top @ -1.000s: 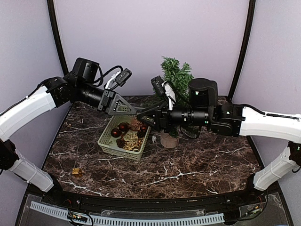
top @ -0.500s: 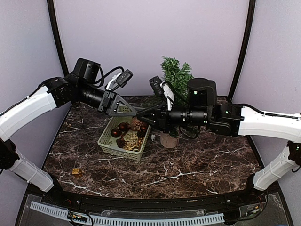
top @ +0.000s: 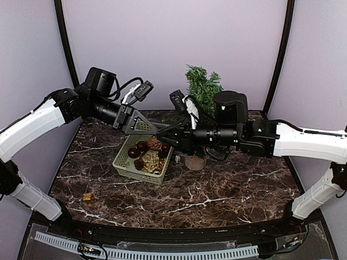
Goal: Decorate the small christmas tree
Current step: Pass from the left arm to the right
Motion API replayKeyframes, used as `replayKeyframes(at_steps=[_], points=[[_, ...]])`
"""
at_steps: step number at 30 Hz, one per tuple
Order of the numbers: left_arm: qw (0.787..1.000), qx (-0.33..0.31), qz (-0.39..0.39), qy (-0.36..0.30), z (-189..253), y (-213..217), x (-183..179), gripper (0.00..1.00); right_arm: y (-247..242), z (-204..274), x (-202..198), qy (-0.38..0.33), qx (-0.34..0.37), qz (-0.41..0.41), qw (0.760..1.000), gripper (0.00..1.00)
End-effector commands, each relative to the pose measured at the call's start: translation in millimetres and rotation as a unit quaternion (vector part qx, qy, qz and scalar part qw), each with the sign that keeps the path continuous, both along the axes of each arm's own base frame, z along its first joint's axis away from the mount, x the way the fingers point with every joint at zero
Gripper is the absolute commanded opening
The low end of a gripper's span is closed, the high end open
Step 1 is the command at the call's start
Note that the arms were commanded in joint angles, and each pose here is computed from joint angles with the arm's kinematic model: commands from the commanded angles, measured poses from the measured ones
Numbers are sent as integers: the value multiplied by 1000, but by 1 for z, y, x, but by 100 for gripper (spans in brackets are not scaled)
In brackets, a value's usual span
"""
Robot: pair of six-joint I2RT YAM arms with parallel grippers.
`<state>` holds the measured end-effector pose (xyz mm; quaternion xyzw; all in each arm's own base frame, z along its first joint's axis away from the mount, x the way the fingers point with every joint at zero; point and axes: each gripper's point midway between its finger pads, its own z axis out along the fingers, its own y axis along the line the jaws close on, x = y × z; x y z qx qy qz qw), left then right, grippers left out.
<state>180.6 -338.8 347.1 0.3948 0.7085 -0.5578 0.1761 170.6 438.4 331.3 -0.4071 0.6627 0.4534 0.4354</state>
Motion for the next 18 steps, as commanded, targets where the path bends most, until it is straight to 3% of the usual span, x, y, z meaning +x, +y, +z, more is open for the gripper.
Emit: replayKeyframes(at_steps=[1, 18], points=[[999, -22, -19, -18, 21, 2, -10, 0, 8, 21, -9, -25, 29, 21, 999, 15], [999, -9, -29, -8, 16, 0, -10, 0, 10, 24, -11, -46, 32, 26, 998, 8]])
